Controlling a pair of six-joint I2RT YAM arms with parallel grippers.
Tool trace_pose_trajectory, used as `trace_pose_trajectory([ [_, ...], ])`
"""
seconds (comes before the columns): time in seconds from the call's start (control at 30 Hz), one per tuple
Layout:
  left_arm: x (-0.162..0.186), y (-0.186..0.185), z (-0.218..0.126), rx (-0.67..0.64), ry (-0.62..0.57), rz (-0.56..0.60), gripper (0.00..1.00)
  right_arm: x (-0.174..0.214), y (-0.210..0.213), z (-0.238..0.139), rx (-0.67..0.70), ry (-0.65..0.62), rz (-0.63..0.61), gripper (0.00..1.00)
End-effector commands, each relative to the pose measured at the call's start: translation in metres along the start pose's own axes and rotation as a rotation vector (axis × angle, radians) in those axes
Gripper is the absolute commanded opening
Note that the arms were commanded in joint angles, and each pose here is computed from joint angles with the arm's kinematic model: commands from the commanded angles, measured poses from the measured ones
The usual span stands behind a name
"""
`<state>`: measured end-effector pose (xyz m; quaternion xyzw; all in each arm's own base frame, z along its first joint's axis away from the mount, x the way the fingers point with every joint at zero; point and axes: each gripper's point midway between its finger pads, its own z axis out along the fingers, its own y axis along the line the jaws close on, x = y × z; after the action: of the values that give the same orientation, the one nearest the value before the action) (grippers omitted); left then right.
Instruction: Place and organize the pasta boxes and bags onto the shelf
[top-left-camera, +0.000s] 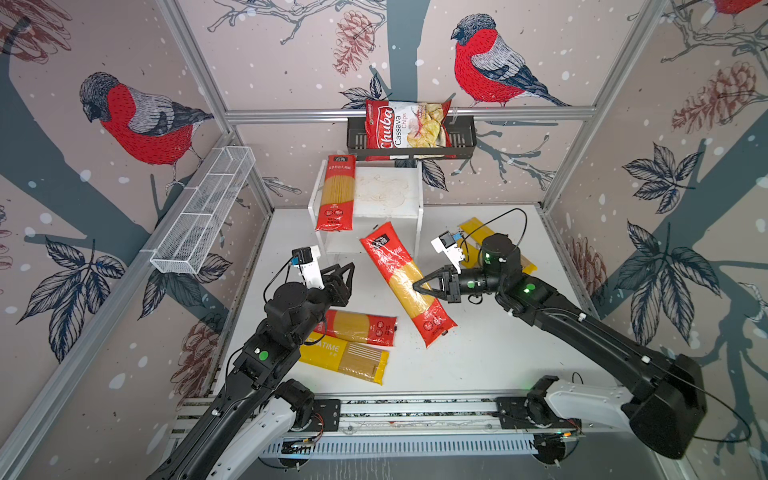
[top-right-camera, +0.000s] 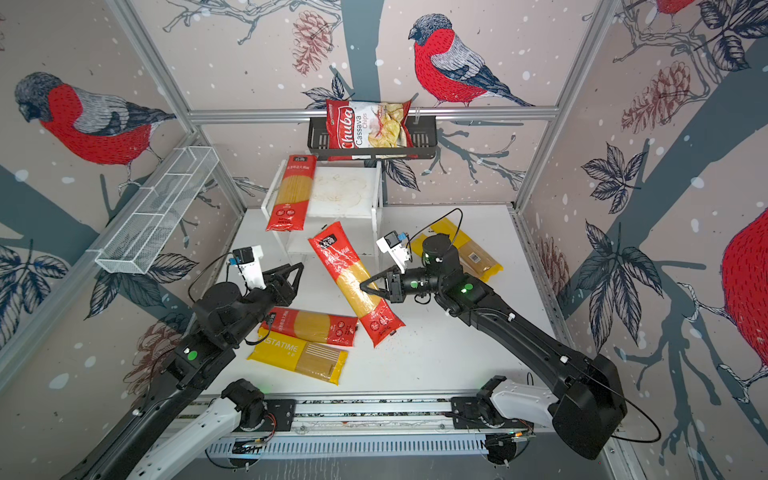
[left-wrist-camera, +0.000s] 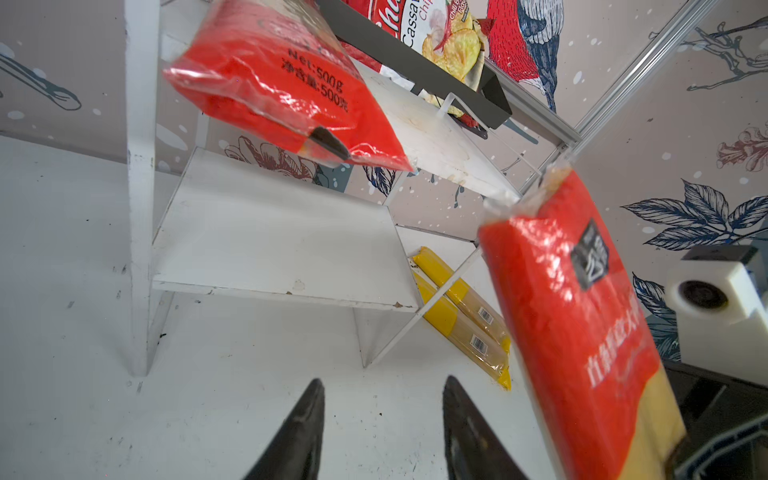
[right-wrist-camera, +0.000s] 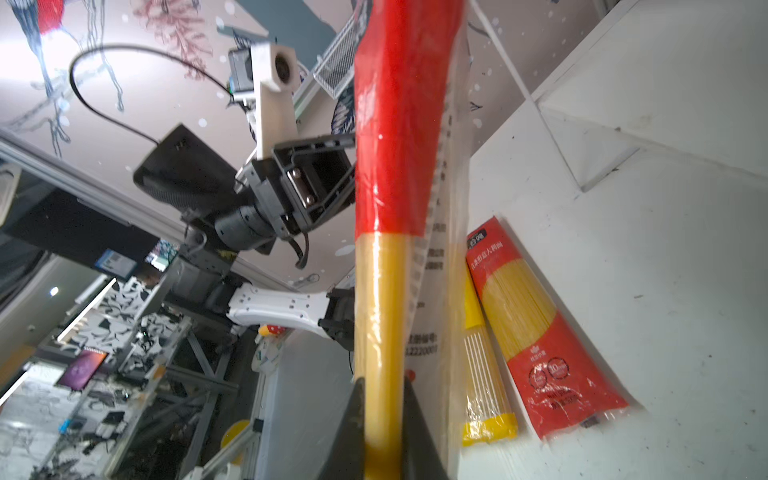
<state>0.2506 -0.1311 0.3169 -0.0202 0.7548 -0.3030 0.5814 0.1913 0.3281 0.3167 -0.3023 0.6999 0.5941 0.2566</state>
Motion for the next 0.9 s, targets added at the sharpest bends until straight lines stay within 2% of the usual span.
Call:
trace_pose_trajectory([
  [0.0, -0.018, -0.015, -0.006, 0.075, -0.071, -0.02, 0.52, -0.061, 0.02, -0.007, -0.039, -0.208, -0.036, 0.0],
  [0.1, -0.021, -0.024, -0.008, 0.134, -0.091, -0.048, 0.59, -0.089, 0.029, -0.01, -0.067, -0.299, 0.019, 0.0],
  [0.17, -0.018, -0.031, -0.008, 0.183, -0.083, -0.07, 0.62, -0.1, 0.018, 0.0, -0.071, -0.326, 0.088, 0.0],
  [0.37, -0.014, -0.059, -0.007, 0.375, -0.074, -0.183, 0.8, -0.133, 0.011, 0.023, -0.073, -0.457, 0.278, 0.0],
  [0.5, -0.008, -0.067, -0.006, 0.452, -0.057, -0.245, 0.91, -0.147, 0.011, 0.029, -0.035, -0.557, 0.315, 0.0],
  [0.63, 0.004, -0.069, 0.0, 0.492, -0.018, -0.298, 0.93, -0.154, 0.003, 0.031, -0.032, -0.6, 0.361, 0.0],
  [0.87, 0.009, -0.075, 0.004, 0.568, -0.016, -0.367, 0.83, -0.153, -0.007, 0.044, -0.023, -0.59, 0.401, 0.0],
])
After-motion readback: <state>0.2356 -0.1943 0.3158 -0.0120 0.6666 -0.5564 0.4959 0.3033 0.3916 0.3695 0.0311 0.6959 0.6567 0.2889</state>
